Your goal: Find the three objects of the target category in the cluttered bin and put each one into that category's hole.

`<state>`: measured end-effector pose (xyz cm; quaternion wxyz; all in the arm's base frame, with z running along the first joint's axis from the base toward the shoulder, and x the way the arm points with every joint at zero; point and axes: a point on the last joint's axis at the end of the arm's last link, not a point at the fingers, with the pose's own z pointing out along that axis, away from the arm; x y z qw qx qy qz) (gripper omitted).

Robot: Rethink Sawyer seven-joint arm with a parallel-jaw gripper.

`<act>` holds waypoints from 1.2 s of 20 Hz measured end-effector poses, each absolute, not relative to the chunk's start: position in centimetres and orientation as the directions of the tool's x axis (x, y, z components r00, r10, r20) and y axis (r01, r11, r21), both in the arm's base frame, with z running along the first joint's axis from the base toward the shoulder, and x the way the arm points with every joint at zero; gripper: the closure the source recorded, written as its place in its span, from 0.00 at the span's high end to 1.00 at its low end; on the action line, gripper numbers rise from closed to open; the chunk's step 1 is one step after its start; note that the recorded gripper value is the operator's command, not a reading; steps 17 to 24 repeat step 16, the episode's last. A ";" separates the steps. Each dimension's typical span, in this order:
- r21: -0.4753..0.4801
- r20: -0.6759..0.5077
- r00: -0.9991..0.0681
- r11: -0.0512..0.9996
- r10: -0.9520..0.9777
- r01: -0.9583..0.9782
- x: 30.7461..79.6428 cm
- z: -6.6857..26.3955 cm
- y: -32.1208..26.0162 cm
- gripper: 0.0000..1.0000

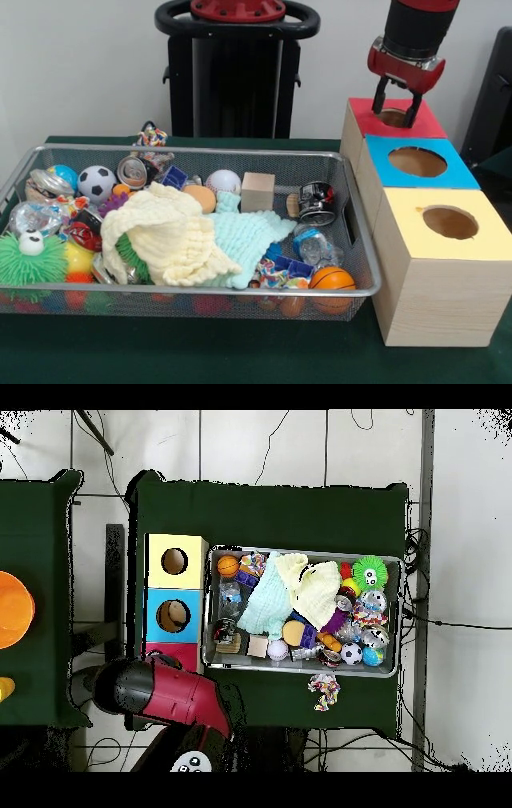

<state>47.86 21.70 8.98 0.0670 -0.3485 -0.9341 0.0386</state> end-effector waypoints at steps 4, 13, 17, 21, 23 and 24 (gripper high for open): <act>-0.161 0.036 -0.793 0.786 0.609 0.597 47.6 9.2 21.3 1.00; -0.250 -0.234 -0.880 0.850 0.413 0.464 48.5 12.3 16.3 1.00; -0.247 -0.341 -0.865 0.853 0.368 0.460 51.1 13.6 12.5 0.00; -0.247 -0.341 -0.865 0.853 0.368 0.460 51.1 13.6 12.5 0.00; -0.247 -0.341 -0.865 0.853 0.368 0.460 51.1 13.6 12.5 0.00; -0.247 -0.341 -0.865 0.853 0.368 0.460 51.1 13.6 12.5 0.00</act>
